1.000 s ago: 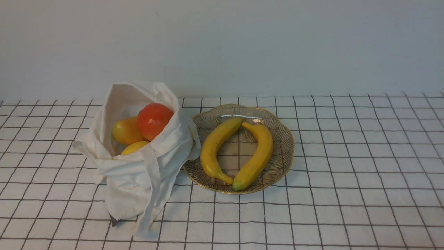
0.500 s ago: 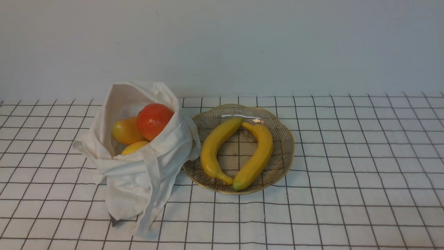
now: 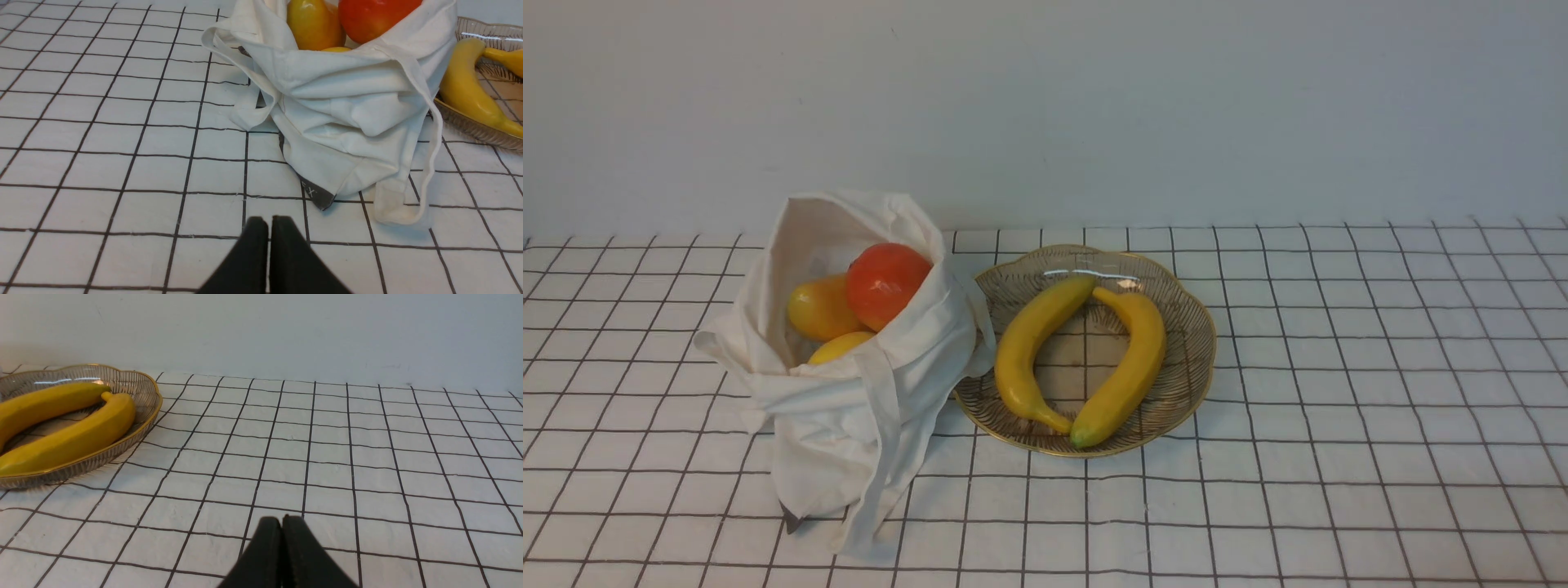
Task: Take the fruit out of the bag on the white checkered tablecloth and place them on the plate.
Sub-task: 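Reach into the bag and grasp the red fruit inside it with the left gripper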
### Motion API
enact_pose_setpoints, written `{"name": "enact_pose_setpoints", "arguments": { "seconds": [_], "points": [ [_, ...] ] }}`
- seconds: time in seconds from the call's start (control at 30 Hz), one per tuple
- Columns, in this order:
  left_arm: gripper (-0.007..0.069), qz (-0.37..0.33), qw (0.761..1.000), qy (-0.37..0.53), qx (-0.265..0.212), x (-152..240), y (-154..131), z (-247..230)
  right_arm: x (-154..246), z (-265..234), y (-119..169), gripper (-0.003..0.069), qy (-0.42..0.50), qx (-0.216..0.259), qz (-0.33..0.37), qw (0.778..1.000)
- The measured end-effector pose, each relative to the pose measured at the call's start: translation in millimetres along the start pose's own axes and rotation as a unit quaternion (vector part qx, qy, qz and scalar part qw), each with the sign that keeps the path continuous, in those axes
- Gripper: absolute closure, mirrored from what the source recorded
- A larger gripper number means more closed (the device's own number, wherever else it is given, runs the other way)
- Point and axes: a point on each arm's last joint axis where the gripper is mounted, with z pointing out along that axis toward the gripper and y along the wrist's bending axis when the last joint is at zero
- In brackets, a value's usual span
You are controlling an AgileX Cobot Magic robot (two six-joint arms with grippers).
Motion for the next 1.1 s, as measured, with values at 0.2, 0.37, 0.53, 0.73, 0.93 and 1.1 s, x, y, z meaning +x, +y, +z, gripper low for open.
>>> {"name": "enact_pose_setpoints", "arguments": {
  "seconds": [0.2,0.37,0.53,0.73,0.93,1.1],
  "points": [
    [0.0633,0.000,1.000,0.000,0.000,0.0,0.0,0.0,0.0,0.0,0.0,0.0674,0.000,0.000,0.000,1.000],
    [0.0633,0.000,1.000,0.000,0.000,0.0,0.0,0.0,0.0,0.0,0.0,0.0674,0.000,0.000,0.000,1.000],
    [0.0633,-0.014,1.000,-0.001,0.004,-0.2,-0.8,0.0,0.0,0.0,0.0,0.0674,0.000,0.000,0.000,1.000],
    [0.0633,-0.297,0.951,0.020,0.079,0.1,-14.6,-0.7,0.0,0.0,0.0,0.0674,0.000,0.000,0.000,1.000],
    [0.0633,-0.470,0.872,0.036,0.129,-3.2,-23.4,-2.1,0.0,0.0,0.0,0.0674,0.000,0.000,0.000,1.000],
    [0.0633,-0.533,0.830,0.009,0.165,-20.3,-26.4,-8.3,0.0,0.0,0.0,0.0674,0.000,0.000,0.000,1.000]
  ]
}}
